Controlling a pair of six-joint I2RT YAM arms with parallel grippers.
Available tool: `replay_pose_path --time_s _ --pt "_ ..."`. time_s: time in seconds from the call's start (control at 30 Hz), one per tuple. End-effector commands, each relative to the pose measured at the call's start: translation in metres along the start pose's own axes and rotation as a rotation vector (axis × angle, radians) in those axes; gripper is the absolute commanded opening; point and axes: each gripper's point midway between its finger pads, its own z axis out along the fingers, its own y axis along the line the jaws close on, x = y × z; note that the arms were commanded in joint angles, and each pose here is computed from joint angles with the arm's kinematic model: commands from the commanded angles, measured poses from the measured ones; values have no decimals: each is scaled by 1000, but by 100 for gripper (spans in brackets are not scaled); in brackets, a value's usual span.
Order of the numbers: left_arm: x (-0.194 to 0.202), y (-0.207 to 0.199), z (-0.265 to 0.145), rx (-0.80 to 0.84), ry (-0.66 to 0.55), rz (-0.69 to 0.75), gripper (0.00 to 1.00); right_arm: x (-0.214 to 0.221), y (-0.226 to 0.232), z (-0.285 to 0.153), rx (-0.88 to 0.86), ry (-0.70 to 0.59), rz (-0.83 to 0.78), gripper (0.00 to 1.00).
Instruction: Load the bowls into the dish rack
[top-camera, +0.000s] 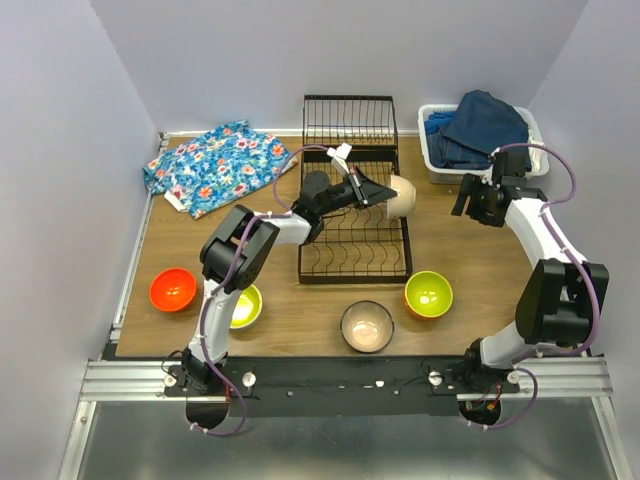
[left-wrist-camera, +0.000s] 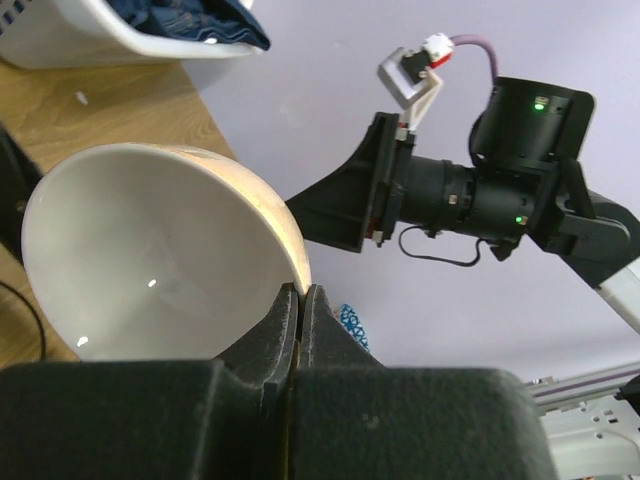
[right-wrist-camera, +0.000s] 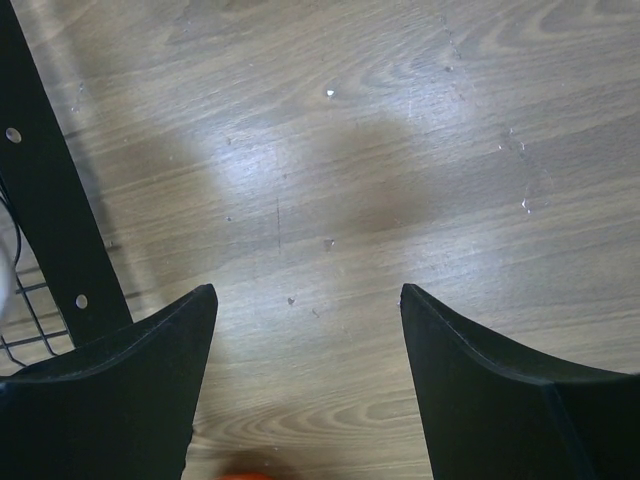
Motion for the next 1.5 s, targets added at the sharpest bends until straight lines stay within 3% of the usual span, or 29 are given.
replay_pose_path --time_s 0.0,0.37,0.87,1.47 --pt "-13 -19 5 94 -75 27 0 -5 -4 1 17 8 -19 82" --pt "-4 12 6 46 -60 -19 0 -2 -6 10 21 30 -23 81" --pt "2 10 -15 111 -20 -41 0 -3 -4 18 15 40 -24 81" --pt "17 41 -7 133 55 -129 0 -5 10 24 -1 46 -65 81"
